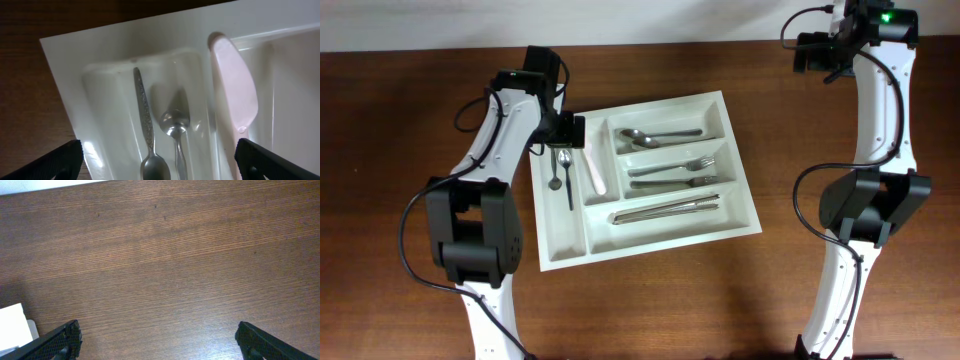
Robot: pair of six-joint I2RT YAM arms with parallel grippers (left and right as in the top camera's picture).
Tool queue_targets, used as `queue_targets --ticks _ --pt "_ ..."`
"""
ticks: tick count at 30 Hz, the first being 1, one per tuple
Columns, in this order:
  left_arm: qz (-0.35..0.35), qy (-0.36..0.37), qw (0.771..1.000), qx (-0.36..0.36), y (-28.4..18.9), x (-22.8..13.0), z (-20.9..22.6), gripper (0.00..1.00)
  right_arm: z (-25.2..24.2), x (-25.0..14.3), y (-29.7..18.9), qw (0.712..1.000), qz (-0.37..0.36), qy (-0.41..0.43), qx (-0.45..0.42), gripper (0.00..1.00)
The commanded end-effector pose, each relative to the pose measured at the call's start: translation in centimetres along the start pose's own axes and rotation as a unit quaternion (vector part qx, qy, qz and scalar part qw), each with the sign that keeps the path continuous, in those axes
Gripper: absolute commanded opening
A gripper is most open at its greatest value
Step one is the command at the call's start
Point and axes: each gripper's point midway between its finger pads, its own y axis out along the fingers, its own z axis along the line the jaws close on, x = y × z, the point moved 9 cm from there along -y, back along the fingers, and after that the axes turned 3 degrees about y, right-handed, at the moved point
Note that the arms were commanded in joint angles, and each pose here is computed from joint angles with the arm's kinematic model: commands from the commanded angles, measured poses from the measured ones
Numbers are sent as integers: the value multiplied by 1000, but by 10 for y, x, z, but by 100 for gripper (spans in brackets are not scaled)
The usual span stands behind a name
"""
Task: Pack container
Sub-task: 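Lower the spoon into the left compartment and open the left gripper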
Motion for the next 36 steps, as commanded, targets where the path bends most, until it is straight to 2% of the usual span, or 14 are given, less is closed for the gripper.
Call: queue_targets --ticks 1,10,22,36 --pt "0 -5 1000 6 1 -1 4 99 0 4 -7 1000 -12 4 -7 99" --pt "-29 -20 999 8 1 8 17 99 0 4 -7 1000 -12 4 -7 99" --pt "-33 -64 997 29 2 8 61 99 0 4 -7 1000 -12 4 -7 99" --pt "-20 -58 997 43 19 -1 62 99 0 4 -7 1000 -12 4 -7 99"
